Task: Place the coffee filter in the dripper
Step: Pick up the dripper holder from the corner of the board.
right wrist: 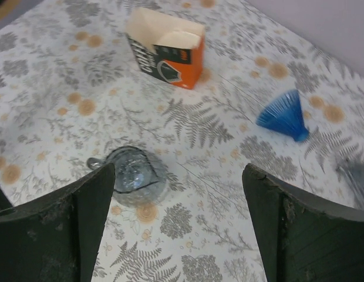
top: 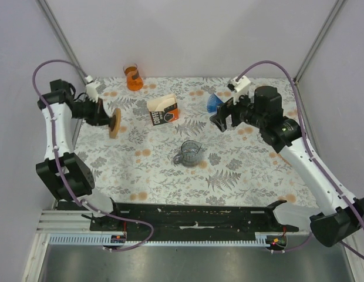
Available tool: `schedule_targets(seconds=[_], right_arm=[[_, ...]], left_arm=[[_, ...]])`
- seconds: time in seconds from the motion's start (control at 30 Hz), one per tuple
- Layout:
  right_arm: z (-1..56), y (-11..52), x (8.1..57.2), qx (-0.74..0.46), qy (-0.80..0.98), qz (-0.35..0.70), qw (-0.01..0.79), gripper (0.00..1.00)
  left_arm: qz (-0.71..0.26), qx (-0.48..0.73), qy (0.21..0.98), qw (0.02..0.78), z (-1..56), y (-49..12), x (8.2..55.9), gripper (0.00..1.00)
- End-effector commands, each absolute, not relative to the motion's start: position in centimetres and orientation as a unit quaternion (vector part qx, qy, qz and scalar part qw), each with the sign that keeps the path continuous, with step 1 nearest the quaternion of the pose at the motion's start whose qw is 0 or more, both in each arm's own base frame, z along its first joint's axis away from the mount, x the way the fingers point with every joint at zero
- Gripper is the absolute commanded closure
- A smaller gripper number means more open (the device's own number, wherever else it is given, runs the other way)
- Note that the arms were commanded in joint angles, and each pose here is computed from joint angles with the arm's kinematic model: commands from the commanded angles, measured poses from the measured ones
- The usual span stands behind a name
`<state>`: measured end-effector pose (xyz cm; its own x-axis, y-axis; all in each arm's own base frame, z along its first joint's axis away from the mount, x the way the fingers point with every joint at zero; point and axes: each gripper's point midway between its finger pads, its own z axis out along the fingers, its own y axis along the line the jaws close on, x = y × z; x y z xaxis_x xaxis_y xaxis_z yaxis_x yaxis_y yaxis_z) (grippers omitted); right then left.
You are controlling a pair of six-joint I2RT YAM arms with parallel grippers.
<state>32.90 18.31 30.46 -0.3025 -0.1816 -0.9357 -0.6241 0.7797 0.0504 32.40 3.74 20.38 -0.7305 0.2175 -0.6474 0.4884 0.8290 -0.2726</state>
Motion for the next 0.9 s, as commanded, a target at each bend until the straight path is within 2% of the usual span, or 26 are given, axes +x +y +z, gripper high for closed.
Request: schedule_targets(seconds=[0.0, 0.27, 0.47, 0.6, 0.77, 0.87], right_arm=[[35.6, 24.0, 29.5, -0.372, 0.685, 0.239, 0.579, 0.04], [39.7, 33.8, 25.4, -0.429, 0.528, 0.331, 0.654, 0.02], [40.3, 36.6, 27.4, -0.419, 0.500, 0.340, 0.677, 0.03], [40.4, 38.9, 28.0, -0.437, 0.481, 0.358, 0.670, 0.14], [40.2, 40.1, 28.9, -0.434, 0.478, 0.368, 0.670, 0.19], [40.8, 40.5, 28.9, -0.429, 0.468, 0.376, 0.675, 0.29]], left_arm=[[-0.401, 0.257, 0.829, 0.292, 27.3, -7.5, 29.5, 0.98], [-0.466, 0.343, 0.766, 0.281, 33.1, -16.2, 27.4, 0.98], [-0.467, 0.362, 0.761, 0.269, 33.9, -17.8, 25.6, 0.98], [-0.468, 0.369, 0.756, 0.271, 34.3, -18.1, 24.5, 0.98], [-0.470, 0.380, 0.744, 0.283, 35.0, -18.1, 23.6, 0.98], [-0.474, 0.380, 0.744, 0.279, 34.6, -18.2, 23.3, 0.98]])
